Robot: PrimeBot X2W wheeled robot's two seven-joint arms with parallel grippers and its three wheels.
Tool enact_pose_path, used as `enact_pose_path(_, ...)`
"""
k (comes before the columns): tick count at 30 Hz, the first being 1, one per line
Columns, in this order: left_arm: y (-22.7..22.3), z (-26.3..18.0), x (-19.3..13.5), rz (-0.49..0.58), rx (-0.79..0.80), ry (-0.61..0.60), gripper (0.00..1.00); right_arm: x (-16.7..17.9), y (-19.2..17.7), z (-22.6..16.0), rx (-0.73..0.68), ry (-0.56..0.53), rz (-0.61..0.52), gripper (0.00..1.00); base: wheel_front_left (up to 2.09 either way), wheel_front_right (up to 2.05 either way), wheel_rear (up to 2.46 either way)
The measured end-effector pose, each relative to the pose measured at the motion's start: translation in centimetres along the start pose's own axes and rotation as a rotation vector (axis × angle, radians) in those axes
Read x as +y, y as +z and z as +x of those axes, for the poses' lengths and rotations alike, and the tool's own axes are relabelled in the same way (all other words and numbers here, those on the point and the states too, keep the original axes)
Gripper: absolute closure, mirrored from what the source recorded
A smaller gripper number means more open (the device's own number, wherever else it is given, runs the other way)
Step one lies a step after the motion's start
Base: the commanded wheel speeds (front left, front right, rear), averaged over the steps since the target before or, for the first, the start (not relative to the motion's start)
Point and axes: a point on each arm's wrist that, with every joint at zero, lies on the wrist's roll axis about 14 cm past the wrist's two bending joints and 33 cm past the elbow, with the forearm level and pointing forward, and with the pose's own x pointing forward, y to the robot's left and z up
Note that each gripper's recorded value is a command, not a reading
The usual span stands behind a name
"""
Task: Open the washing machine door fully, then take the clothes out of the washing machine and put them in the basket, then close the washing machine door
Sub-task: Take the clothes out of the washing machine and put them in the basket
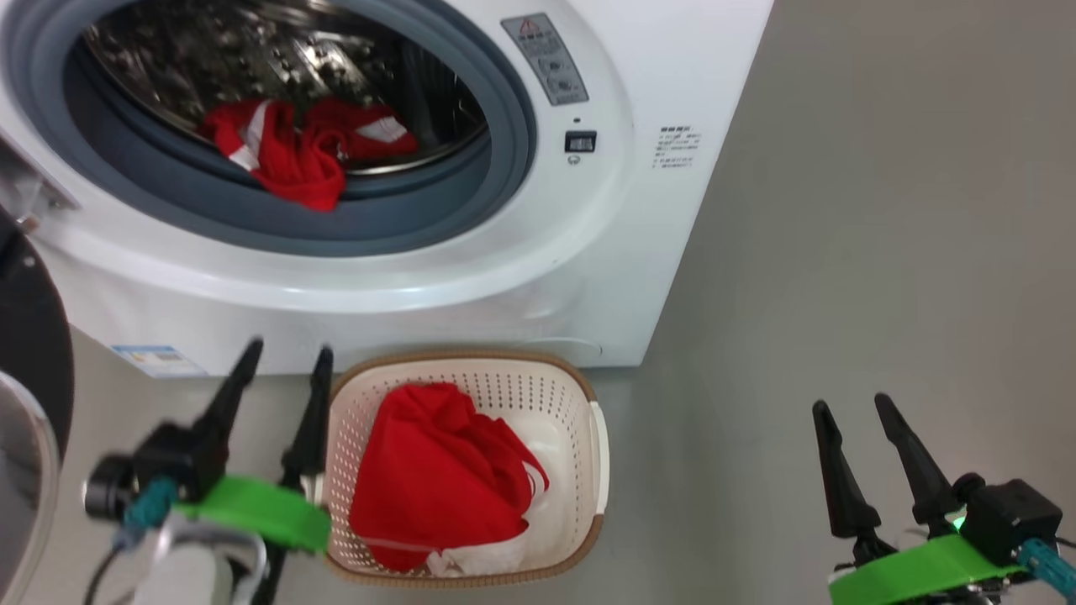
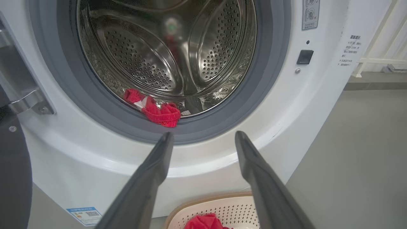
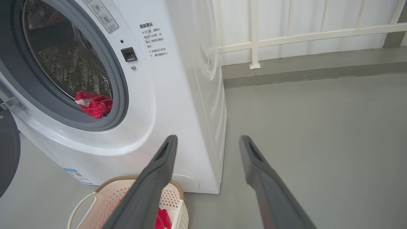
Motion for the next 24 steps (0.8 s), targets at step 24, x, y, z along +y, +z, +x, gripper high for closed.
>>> enact_pose_path(24, -4.9, 18.7, 2.1, 0.061, 0.187, -0.062, 0.0, -0.9, -6.6, 7.3, 0.136, -0.009, 0.052, 0.0, 0.0, 0.0, 0.0)
